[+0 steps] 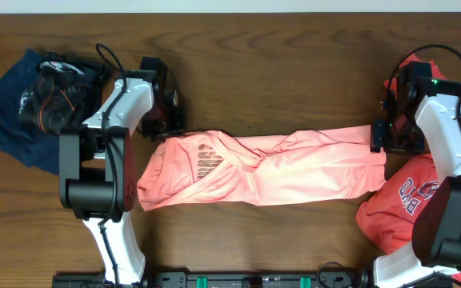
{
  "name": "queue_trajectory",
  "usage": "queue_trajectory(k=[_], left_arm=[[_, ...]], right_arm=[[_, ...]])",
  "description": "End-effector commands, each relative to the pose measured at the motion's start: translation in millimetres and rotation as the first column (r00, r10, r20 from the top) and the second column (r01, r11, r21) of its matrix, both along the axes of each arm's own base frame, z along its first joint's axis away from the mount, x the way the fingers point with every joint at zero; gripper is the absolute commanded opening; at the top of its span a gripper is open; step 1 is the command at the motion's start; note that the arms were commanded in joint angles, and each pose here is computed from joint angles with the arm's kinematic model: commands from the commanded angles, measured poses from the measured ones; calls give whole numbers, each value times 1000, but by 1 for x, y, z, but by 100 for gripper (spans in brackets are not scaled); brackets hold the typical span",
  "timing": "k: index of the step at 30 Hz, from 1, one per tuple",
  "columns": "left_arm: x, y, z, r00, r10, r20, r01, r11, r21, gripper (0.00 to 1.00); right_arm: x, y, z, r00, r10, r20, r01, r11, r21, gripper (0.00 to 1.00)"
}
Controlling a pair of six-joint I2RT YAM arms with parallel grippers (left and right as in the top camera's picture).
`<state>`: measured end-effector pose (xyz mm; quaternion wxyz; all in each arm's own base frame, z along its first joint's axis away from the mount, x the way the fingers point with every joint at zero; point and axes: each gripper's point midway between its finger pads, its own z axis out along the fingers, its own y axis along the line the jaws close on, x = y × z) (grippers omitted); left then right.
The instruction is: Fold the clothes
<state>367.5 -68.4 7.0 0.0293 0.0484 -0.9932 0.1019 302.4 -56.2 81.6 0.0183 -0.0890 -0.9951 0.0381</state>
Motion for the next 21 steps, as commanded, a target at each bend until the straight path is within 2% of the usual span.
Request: queue_trajectory(k=[1,9,17,21], left_arm=[[3,-5,9,999,-27,26,28,999,-36,6],[6,10,38,997,0,77,1,1000,-9,6],[-49,18,52,993,1,-115,2,1000,26,6],[-68,39,44,984,1,-180,26,989,144,9]], right_arm=[[-2,-1,-2,1000,12,-8,-12,1000,2,53],[-2,-1,-2,1000,12,-9,-12,1000,2,53],[-2,-1,-2,1000,12,-9,-12,1000,2,53],[-3,-1,-2,1000,13,-12,-13,1000,2,53]])
